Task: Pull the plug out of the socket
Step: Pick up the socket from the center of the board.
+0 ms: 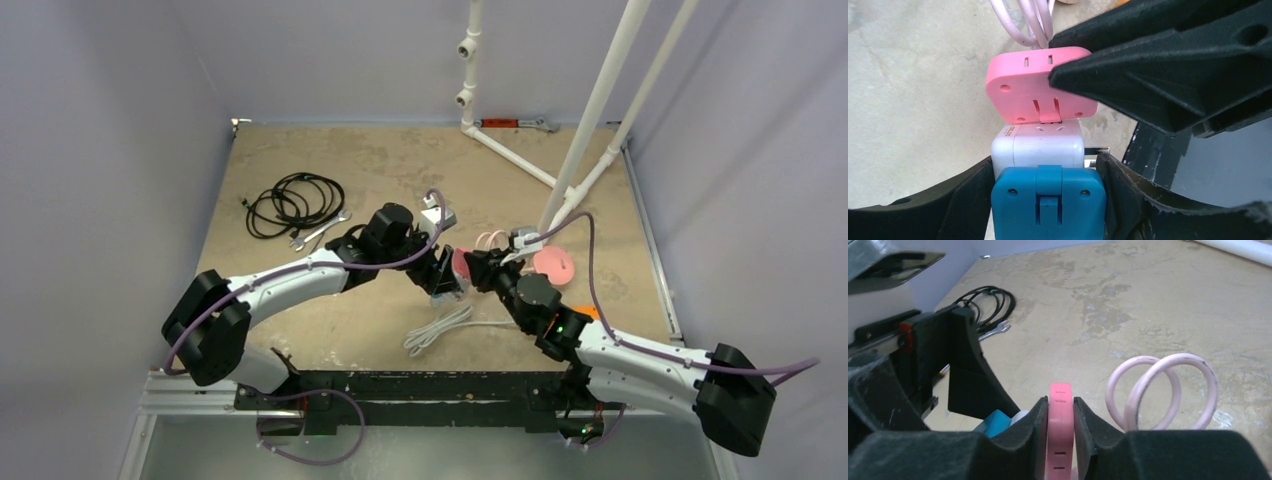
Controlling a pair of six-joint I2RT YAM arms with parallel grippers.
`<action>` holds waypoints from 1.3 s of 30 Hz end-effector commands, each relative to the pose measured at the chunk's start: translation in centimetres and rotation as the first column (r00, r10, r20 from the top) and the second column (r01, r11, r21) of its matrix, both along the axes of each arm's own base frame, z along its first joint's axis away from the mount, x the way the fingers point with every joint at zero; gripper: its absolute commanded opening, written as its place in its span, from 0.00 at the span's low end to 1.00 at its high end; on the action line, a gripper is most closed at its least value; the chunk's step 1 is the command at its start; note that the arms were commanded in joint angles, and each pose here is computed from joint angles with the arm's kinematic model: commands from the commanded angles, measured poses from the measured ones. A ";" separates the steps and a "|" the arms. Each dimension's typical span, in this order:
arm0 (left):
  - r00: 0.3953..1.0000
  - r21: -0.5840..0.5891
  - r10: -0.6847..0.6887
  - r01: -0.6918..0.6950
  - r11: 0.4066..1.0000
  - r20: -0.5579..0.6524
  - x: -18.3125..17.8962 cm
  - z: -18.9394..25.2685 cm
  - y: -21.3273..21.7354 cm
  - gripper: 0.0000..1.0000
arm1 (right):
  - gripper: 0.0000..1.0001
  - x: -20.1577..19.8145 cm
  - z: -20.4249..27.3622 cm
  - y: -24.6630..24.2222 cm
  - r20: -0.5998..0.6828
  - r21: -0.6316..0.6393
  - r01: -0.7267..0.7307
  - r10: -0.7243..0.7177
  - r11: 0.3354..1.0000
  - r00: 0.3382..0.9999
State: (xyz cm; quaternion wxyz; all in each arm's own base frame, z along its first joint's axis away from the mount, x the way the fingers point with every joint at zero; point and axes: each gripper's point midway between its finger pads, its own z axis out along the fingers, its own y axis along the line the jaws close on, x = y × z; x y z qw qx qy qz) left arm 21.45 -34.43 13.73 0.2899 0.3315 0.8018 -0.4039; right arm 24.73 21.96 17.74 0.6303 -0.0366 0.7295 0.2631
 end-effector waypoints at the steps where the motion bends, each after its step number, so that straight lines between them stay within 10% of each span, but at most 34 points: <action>1: 0.991 -0.010 0.023 -0.021 1.000 0.135 1.0 3.0 0.9 0.00 | 0.34 2.1 4.7 -1.5 -0.011 0.189 0.191 -0.192 0.963 0.981; 11: 0.971 0.039 -0.012 0.002 0.999 0.238 0.9 4.4 2.4 0.00 | 0.77 2.1 6.8 0.7 0.014 0.099 0.057 -0.059 0.993 0.998; 20: 0.954 0.060 -0.048 0.031 0.998 0.297 0.4 5.2 3.2 0.00 | 0.73 3.6 3.4 4.9 -0.261 -0.004 -0.306 0.294 0.952 0.919; 39: 0.927 0.067 0.061 -0.092 0.993 0.370 1.9 6.4 4.7 0.00 | 0.63 3.8 0.0 6.1 -0.391 -0.012 -0.390 0.354 0.921 0.850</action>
